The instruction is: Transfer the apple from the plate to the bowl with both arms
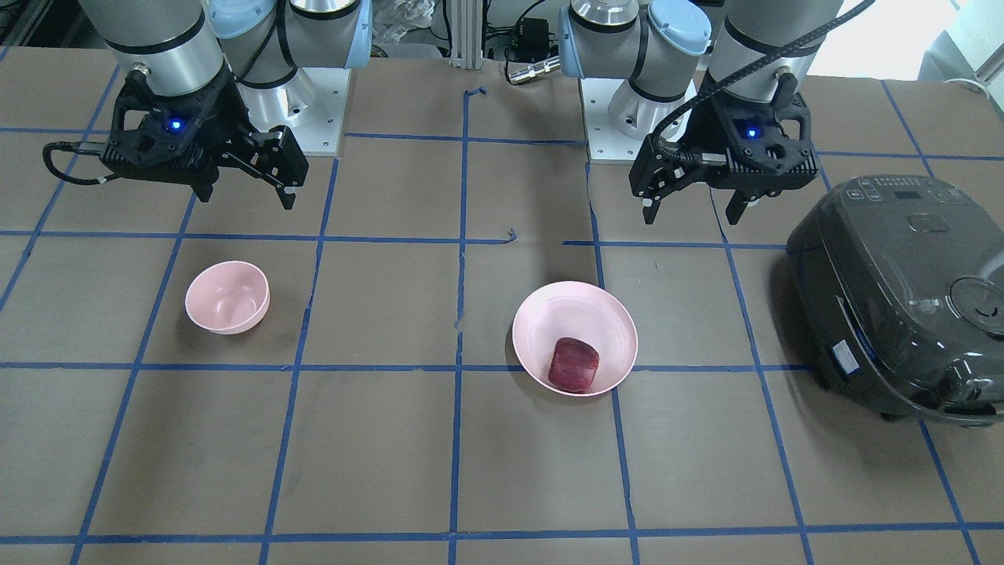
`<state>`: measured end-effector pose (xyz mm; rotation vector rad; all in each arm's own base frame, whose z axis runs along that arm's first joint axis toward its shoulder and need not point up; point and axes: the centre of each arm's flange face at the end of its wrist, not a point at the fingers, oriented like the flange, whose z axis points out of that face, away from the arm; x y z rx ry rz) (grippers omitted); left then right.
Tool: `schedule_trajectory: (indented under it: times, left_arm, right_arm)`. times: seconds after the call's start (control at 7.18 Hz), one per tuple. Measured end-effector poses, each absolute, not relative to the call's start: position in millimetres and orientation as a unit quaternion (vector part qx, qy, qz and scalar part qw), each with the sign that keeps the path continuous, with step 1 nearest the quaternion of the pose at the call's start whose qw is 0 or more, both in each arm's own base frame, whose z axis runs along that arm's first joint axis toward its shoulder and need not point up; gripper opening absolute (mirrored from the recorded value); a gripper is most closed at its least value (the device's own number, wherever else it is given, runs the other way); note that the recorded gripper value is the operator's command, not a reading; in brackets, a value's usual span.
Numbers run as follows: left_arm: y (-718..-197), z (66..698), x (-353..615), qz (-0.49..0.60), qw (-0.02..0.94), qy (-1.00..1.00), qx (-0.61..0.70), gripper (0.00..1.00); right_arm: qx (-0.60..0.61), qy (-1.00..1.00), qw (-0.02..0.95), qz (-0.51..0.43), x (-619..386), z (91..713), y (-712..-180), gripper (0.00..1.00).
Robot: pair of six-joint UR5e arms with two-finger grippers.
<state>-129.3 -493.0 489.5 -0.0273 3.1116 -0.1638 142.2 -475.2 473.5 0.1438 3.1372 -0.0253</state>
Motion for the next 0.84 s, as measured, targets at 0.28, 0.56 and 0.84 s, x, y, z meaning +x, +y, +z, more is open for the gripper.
schedule_trajectory:
  times: [0.28, 0.56, 0.84]
  left_arm:
    - [-506, 468, -146, -0.049, 0.012, 0.999, -0.003, 1.0]
    - [-530, 423, -168, -0.046, 0.002, 0.999, 0.014, 1.0]
    - [-551, 350, -177, -0.051, -0.008, 0.998, 0.02, 1.0]
  right_arm:
    - [0.047, 0.999, 0.001, -0.005, 142, 470, -477, 1.0]
    - [0.046, 0.999, 0.002, -0.001, 135, 462, -484, 1.0]
    - [0.034, 0.999, 0.004, 0.014, 85, 446, -502, 1.0]
